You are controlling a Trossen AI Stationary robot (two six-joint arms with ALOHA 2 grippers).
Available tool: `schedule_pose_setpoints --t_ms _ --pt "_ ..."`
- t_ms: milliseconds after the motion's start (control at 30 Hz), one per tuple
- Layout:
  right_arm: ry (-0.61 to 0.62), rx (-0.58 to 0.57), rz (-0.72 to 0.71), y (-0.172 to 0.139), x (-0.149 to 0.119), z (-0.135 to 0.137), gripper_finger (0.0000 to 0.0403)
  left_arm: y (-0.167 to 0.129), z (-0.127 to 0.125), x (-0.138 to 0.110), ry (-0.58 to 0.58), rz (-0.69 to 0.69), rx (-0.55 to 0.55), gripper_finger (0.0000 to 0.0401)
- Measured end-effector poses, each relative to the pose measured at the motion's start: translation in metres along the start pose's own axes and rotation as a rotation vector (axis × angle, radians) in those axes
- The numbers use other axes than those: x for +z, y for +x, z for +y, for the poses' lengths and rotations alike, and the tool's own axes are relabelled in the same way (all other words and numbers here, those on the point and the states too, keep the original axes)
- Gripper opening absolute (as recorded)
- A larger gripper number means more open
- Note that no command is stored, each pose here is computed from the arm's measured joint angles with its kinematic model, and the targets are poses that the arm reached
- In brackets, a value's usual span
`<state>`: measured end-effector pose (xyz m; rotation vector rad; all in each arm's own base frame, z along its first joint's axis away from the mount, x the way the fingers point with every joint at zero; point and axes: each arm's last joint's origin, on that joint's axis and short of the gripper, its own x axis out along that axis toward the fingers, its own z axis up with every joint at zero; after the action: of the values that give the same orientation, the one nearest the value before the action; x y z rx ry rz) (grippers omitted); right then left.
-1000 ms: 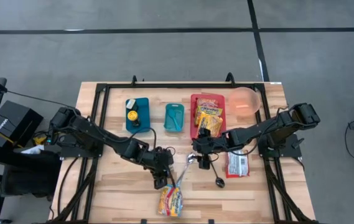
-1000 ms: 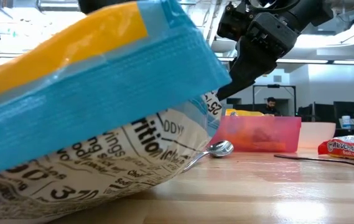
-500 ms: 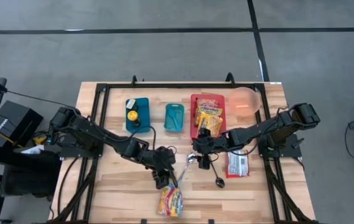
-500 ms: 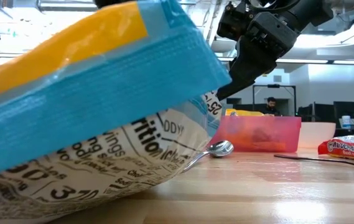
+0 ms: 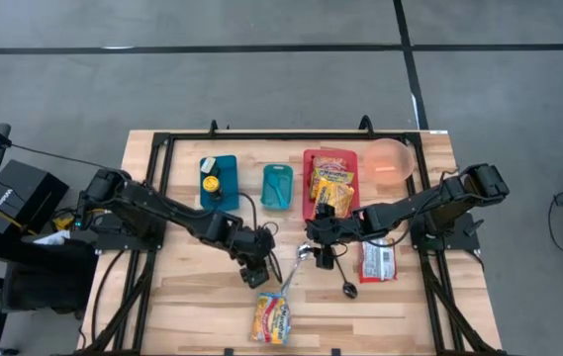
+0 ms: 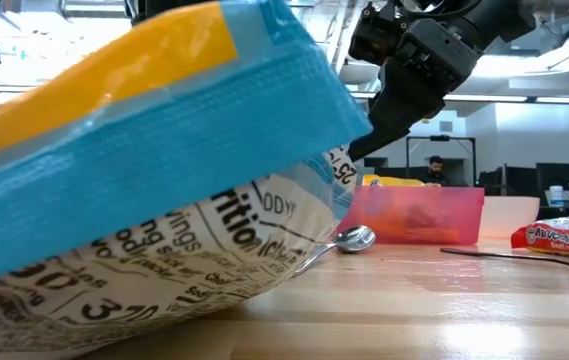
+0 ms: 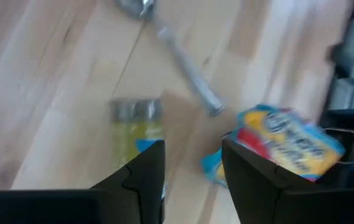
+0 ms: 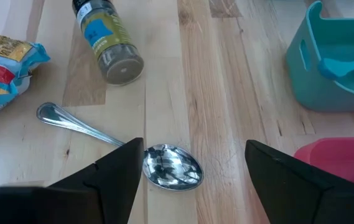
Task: Pick & Place Food Item
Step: Put the black spice bottle into the blue bin
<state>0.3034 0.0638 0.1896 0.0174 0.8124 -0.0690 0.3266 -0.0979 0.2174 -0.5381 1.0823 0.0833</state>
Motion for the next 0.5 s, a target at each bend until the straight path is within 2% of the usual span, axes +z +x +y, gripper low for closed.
schedule_pose_setpoints --t_ms 133,267,367,500 --pt "-0.003 -0.003 0.015 0.000 -0.001 0.000 0.0276 0.016 -0.004 -0.012 -0.026 0.080 0.025 0.0135" --pt "-0.003 -0.004 0.018 0.000 -0.002 0.000 0.0276 0.019 -0.004 -0.023 -0.064 0.192 0.024 0.0119" --pt "-0.004 -0.004 0.018 0.000 -0.002 0.000 0.0276 0.008 -0.001 -0.023 -0.110 0.171 0.077 0.0106" --pt "-0.003 -0.004 0.019 0.000 -0.002 -0.001 0.0276 -0.012 -0.006 -0.018 -0.128 0.092 0.037 0.0092"
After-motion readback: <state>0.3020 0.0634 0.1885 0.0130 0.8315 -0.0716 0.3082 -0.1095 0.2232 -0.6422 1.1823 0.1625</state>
